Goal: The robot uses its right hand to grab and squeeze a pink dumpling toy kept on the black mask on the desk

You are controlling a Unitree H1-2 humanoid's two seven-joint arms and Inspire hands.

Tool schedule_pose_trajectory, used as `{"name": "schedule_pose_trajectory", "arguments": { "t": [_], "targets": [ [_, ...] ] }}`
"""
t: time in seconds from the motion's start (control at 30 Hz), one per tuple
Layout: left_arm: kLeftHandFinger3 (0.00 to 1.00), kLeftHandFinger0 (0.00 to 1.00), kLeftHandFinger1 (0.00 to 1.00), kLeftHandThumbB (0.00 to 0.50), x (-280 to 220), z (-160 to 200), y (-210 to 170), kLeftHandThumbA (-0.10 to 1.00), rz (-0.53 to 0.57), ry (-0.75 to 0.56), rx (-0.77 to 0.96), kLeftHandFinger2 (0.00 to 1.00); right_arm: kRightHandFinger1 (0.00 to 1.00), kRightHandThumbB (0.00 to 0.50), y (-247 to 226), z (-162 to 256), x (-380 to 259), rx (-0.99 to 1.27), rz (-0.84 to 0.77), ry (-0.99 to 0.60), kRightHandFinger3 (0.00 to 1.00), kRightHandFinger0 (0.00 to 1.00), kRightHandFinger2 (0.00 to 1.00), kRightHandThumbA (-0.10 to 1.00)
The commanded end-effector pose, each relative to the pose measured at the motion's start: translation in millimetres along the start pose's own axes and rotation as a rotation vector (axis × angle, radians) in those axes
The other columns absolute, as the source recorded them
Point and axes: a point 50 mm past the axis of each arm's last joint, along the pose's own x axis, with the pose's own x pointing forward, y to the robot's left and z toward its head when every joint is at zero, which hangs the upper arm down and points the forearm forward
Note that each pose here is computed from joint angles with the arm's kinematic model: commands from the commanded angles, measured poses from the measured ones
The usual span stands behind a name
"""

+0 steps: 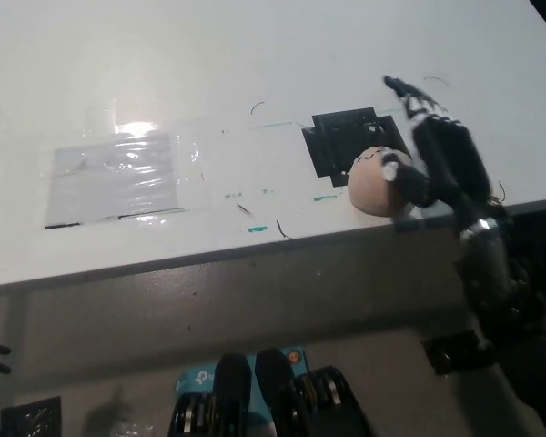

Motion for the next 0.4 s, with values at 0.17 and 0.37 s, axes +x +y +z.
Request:
{"name": "schedule_pose_trajectory", "arguments": {
  "t": [0.17,0.37],
  "targets": [
    [0.43,0.02,0.21,0.487,0,17,10,1.00,0.010,-0.045,0.019,0.35,0.52,0.138,-26,-24,-57,0.144,-0.136,0.046,0.89,0.45,0.63,-0.06],
    [0.41,0.00,0.19,0.500,0,15,8,1.00,0.008,-0.051,0.006,0.33,0.35,0.148,-13,-52,-84,0.234,-0.239,0.134,0.85,0.30,0.48,-0.10]
  ]
}}
